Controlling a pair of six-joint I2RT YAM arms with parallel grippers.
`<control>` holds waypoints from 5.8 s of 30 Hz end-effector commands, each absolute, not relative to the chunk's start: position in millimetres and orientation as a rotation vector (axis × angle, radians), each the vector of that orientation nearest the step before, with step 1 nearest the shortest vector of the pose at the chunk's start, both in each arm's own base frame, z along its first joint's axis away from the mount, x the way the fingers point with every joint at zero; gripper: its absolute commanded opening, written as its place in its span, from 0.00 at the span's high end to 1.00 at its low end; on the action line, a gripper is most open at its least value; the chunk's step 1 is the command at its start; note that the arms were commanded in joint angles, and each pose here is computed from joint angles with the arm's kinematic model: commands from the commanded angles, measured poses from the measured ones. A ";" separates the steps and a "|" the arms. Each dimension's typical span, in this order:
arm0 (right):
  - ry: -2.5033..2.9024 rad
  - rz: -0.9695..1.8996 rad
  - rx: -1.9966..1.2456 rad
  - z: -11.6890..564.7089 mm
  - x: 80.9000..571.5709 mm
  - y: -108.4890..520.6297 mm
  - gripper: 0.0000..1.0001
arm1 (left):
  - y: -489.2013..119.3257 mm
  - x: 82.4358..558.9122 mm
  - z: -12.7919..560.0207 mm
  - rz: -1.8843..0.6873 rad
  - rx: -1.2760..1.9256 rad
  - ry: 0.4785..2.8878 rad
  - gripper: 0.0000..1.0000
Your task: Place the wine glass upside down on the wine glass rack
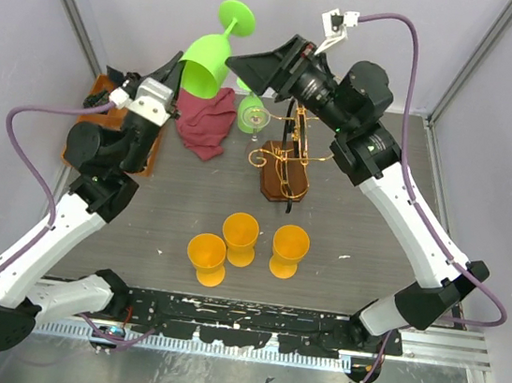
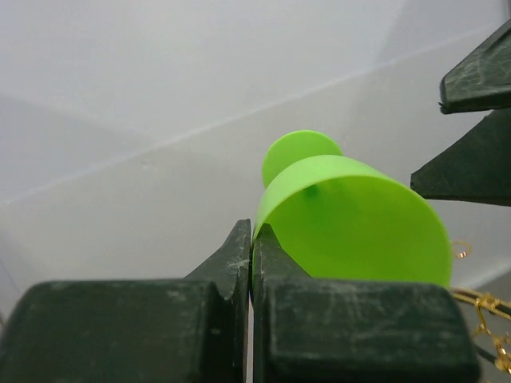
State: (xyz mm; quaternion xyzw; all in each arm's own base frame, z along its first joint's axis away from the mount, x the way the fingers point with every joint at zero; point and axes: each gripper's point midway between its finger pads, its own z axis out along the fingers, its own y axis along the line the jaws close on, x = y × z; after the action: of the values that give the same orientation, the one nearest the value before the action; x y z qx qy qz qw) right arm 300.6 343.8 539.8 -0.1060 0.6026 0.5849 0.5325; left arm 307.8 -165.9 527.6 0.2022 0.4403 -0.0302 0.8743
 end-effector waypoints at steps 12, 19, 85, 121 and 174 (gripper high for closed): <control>1.232 1.835 -0.148 588.3 283.3 332.5 0.05 | -171.4 258.0 554.4 0.042 0.457 0.476 1.00; 1.229 1.838 -0.120 575.6 295.8 337.7 0.09 | -175.1 253.6 549.5 0.050 0.465 0.459 1.00; 1.156 1.891 -0.083 555.7 339.0 363.0 0.60 | -192.9 266.4 532.5 0.061 0.517 0.480 0.98; 1.149 1.715 -0.071 548.6 367.3 312.6 1.00 | -192.4 271.1 464.2 0.039 0.642 0.676 0.61; 1.230 0.385 -0.459 355.0 460.9 18.3 1.00 | -116.9 341.3 407.6 0.153 0.285 1.298 0.55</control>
State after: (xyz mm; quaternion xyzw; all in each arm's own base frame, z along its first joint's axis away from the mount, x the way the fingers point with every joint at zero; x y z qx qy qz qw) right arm 466.8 -0.2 339.5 -0.1281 0.6308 0.1688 0.7465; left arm 336.2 -119.2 386.1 0.1527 0.6223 0.0799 0.7636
